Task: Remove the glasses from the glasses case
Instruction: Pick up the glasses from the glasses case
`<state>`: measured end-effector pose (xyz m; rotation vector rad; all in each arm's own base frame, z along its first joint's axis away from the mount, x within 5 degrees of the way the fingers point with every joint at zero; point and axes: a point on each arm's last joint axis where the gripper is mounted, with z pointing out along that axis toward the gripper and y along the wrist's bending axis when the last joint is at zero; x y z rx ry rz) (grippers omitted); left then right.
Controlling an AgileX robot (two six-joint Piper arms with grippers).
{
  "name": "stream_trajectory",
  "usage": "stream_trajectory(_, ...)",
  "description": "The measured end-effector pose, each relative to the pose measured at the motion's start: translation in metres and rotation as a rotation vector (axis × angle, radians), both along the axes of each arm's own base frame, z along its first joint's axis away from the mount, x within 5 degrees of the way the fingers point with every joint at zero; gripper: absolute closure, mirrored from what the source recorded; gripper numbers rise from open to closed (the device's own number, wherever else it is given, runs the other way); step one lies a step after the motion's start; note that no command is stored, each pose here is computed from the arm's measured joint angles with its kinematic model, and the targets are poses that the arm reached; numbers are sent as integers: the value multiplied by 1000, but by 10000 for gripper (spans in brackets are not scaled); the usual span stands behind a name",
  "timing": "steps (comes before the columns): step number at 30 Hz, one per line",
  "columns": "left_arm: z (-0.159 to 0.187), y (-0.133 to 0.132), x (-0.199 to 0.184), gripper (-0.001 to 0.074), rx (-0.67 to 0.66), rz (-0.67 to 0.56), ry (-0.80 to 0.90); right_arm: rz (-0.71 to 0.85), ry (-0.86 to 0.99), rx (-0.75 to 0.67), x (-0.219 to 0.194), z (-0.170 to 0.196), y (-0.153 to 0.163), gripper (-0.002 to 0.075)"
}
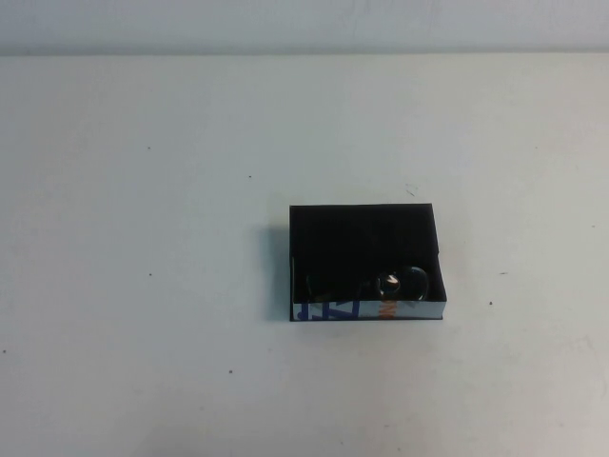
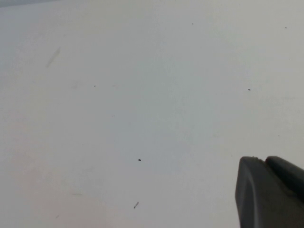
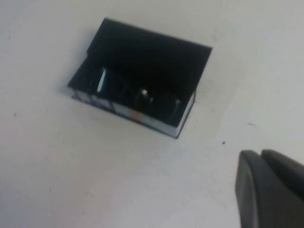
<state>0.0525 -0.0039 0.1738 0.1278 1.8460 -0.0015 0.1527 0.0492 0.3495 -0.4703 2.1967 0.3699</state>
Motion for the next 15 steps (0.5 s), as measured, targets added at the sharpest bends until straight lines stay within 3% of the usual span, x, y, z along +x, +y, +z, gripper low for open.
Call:
stream_trajectory(7, 0, 0, 0, 739, 0, 0, 0, 434, 218, -266, 68, -4, 45, 743)
stream_trajectory(15, 0, 0, 0, 739, 0, 0, 0, 796, 228, -482, 134, -28, 111, 743)
